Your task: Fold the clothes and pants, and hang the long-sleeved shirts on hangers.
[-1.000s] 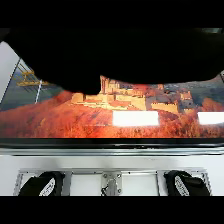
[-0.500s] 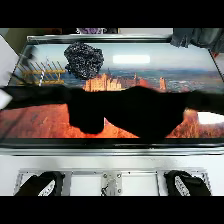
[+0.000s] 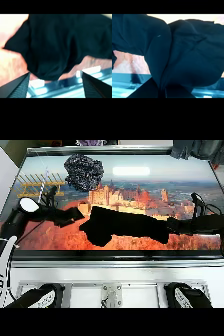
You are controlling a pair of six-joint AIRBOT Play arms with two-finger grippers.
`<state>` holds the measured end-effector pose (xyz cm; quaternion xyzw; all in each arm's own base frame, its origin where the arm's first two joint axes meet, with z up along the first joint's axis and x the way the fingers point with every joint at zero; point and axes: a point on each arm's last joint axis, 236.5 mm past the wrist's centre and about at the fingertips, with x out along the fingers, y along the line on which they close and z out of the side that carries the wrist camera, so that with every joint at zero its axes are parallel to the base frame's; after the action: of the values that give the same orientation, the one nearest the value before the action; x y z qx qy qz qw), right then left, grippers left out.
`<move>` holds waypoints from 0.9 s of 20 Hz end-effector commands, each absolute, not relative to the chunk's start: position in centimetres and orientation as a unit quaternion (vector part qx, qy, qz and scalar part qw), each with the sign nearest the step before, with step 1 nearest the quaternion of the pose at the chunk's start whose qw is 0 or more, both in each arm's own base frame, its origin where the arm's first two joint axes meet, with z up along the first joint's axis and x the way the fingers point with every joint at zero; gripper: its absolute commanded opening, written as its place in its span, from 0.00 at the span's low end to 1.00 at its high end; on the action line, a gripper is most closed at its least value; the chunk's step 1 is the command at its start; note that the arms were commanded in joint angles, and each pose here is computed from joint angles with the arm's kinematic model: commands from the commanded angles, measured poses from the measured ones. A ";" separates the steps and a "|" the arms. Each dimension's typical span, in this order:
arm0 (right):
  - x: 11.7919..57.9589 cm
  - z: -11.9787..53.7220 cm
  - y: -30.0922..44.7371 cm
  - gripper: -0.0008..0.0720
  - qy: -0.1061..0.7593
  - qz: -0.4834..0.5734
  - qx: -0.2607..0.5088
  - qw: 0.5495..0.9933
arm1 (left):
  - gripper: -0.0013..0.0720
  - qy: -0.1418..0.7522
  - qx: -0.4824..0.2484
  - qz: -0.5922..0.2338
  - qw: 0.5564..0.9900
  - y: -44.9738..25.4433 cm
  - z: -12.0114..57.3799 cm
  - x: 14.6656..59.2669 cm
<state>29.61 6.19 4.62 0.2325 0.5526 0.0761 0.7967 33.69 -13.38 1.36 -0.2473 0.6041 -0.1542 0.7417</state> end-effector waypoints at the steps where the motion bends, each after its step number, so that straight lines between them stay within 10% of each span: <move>1: 29.6 4.2 6.2 0.05 0.555 0.075 0.232 0.795 | 0.96 0.640 -0.238 -0.165 0.712 -14.4 -2.6 29.5; 18: 29.7 4.2 6.2 0.05 0.554 0.076 0.233 0.795 | 0.96 0.670 -0.240 -0.146 0.687 -19.8 -11.6 27.1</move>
<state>29.66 6.20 4.25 0.2332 0.5542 0.0756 0.7955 26.50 -18.06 -10.67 -0.2385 0.6623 -0.1403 0.6963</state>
